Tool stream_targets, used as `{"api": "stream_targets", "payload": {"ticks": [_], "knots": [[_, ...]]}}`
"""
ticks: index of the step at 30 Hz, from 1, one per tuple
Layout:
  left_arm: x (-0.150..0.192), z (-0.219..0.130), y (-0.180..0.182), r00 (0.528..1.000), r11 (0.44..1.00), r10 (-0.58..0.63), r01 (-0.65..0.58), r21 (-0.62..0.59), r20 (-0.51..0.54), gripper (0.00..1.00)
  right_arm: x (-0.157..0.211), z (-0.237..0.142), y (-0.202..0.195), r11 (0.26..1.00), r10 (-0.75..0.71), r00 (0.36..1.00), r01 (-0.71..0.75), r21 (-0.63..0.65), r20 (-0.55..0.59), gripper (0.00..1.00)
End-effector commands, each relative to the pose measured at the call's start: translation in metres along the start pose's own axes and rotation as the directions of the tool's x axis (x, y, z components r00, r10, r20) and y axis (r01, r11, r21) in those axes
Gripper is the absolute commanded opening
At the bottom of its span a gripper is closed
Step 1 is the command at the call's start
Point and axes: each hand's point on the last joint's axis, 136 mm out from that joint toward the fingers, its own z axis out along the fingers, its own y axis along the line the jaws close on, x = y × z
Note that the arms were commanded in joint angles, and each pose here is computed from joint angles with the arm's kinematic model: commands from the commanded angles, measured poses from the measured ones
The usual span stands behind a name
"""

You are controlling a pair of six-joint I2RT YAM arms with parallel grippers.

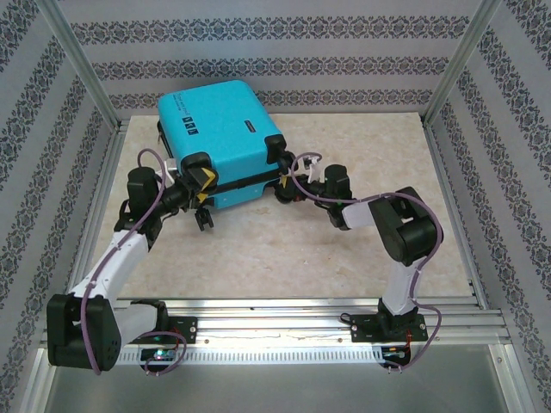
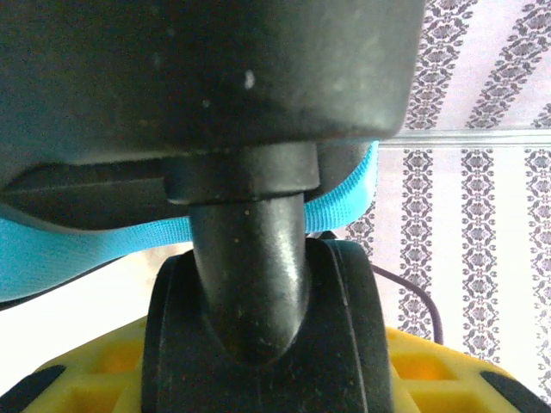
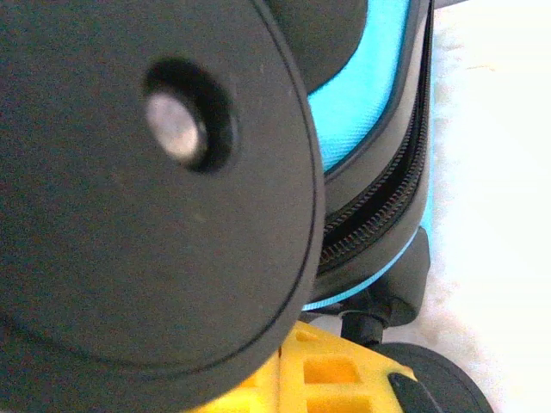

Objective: Pack the luggage

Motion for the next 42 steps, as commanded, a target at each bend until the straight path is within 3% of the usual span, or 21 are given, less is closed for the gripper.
{"api": "stream_targets", "payload": {"ticks": [1,5,9,12,20,26,31,35,39,42], "knots": [[-0.010,-0.022,-0.077,0.949,0.912,0.296,-0.315,0.264,0.110,0.12,0.002,-0.017,0.005,0.999,-0.022,1.000,0.022,0.033,0.018,0.00],[-0.016,-0.011,-0.045,0.971,0.936,0.222,-0.237,0.260,0.084,0.27,0.016,-0.018,0.013,0.998,-0.039,0.999,0.040,0.039,-0.014,0.00],[-0.019,-0.006,-0.038,0.971,0.939,0.227,-0.240,0.247,0.082,0.28,0.020,-0.011,0.016,0.998,-0.054,0.998,0.055,0.036,-0.032,0.00],[-0.021,-0.007,-0.037,0.962,0.941,0.259,-0.272,0.200,0.086,0.38,0.018,-0.009,0.016,0.998,-0.052,0.998,0.053,0.031,-0.029,0.00],[-0.015,-0.047,-0.067,0.873,0.884,0.464,-0.468,-0.015,0.152,0.55,0.017,-0.006,0.016,0.998,-0.047,0.999,0.048,0.029,-0.027,0.00],[-0.008,-0.057,-0.075,0.848,0.865,0.502,-0.497,-0.077,0.172,0.58,0.015,-0.006,0.017,0.998,-0.049,0.998,0.050,0.023,-0.028,0.00],[0.010,-0.033,-0.085,0.817,0.826,0.564,-0.555,-0.099,0.122,0.60,0.015,-0.009,0.016,0.999,-0.048,0.998,0.048,0.025,-0.027,0.00],[0.032,0.006,-0.095,0.759,0.752,0.650,-0.636,-0.172,0.032,0.63,0.014,-0.011,0.015,0.999,-0.044,0.999,0.044,0.023,-0.028,0.00],[0.037,0.044,-0.083,0.743,0.702,0.667,-0.652,-0.286,-0.060,0.63,0.011,-0.012,0.014,0.999,-0.032,0.999,0.033,0.015,-0.018,0.00],[0.045,0.071,-0.079,0.728,0.677,0.678,-0.674,-0.296,-0.105,0.64,0.008,-0.013,0.013,1.000,-0.014,1.000,0.014,-0.006,-0.010,0.00]]}}
